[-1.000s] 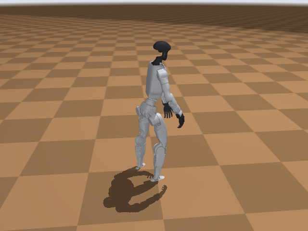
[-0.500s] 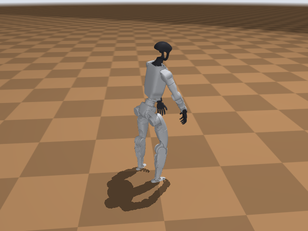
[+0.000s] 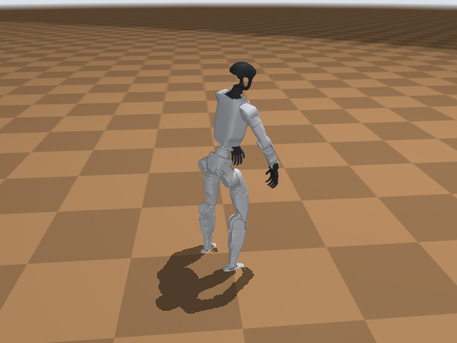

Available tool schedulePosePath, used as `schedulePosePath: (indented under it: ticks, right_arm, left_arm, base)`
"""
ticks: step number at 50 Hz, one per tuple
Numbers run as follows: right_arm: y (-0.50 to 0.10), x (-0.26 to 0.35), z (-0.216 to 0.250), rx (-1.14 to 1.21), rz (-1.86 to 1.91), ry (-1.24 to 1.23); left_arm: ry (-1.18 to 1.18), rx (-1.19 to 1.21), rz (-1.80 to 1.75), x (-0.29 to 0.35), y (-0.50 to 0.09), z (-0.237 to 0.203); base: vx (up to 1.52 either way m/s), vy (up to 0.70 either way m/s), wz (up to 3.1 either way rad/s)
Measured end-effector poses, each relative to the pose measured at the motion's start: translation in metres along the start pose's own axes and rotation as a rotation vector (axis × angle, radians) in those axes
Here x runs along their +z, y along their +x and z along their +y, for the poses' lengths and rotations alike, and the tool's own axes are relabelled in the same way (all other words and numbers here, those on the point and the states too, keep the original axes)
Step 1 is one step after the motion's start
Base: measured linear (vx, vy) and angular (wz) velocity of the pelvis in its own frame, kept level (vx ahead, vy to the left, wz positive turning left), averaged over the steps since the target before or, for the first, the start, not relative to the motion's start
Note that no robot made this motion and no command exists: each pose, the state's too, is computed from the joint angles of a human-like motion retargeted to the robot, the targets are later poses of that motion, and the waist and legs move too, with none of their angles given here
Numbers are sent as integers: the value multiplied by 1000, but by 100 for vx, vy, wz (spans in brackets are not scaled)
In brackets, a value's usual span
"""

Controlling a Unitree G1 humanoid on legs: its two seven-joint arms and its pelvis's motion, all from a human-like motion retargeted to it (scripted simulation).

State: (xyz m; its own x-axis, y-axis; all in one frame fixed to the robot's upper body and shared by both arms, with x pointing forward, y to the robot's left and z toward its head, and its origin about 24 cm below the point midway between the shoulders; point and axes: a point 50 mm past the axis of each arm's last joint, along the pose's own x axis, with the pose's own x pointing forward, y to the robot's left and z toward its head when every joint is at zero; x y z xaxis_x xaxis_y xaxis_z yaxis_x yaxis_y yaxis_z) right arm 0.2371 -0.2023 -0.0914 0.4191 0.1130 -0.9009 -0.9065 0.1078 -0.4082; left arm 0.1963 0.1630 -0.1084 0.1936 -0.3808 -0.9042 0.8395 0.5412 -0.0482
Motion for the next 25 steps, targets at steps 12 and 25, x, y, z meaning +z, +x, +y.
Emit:
schedulePosePath:
  ticks: [12,25]
  right_arm:
    - [-24,-63,-2,-111,96,238]
    - [-100,-167,-6,-363,287,513]
  left_arm:
    - [106,20,28,12,13,1]
    - [51,50,-137,51,18,3]
  base:
    - [0,0,0]
    - [3,-1,-3]
